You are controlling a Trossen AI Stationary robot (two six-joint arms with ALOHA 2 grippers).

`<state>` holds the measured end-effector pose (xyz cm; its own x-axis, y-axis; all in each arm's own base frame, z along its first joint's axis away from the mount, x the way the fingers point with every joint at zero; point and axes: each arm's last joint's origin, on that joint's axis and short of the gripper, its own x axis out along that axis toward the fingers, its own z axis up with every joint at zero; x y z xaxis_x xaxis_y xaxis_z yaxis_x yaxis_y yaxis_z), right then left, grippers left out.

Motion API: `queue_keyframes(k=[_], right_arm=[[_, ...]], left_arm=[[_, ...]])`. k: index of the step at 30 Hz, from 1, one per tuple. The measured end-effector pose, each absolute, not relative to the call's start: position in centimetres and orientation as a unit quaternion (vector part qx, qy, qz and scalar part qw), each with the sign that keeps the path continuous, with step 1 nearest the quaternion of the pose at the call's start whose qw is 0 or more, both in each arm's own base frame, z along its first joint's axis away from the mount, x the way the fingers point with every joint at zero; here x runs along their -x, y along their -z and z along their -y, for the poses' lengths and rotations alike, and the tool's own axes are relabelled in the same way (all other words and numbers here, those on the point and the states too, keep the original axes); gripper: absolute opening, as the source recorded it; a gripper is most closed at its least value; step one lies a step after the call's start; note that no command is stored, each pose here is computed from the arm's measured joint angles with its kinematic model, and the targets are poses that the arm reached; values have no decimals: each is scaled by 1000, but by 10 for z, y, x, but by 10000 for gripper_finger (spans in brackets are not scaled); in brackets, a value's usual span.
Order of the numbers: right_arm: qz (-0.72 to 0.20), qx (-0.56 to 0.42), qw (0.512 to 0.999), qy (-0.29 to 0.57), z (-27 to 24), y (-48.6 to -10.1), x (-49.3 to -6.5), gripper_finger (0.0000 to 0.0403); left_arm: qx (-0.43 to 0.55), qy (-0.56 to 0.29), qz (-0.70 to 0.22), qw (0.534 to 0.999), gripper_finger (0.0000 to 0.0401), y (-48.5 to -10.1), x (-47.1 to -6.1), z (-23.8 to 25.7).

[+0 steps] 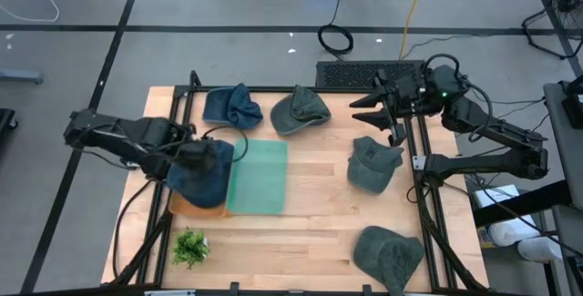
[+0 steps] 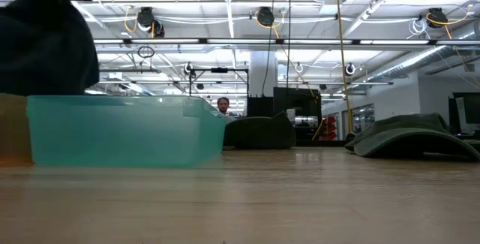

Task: Pick & Place hat
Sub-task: Put the bottom blue cap into the orange bin

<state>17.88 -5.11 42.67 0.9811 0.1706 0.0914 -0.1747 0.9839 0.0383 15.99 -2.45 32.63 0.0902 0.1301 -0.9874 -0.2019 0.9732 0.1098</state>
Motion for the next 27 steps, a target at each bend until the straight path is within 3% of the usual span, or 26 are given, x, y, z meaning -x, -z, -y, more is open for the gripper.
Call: queue_keyframes(k=[5, 13, 19, 21, 27], right_arm=[[31, -29, 995, -86, 51, -424, -179, 118], [14, -22, 996, -85, 51, -420, -179, 118], [14, -22, 996, -85, 51, -420, -179, 118], [14, -25, 996, -85, 51, -420, -179, 118], [13, -25, 996, -85, 51, -420, -179, 118]], left_arm=[[-19, -108, -687, 718, 20, -319, -173, 12], [-154, -30, -726, 670, 20, -305, -192, 1], [-142, -43, -736, 661, 24, -302, -196, -7], [-123, -63, -736, 663, 50, -302, -196, -9], [-63, -123, -726, 674, 177, -304, -194, -13]])
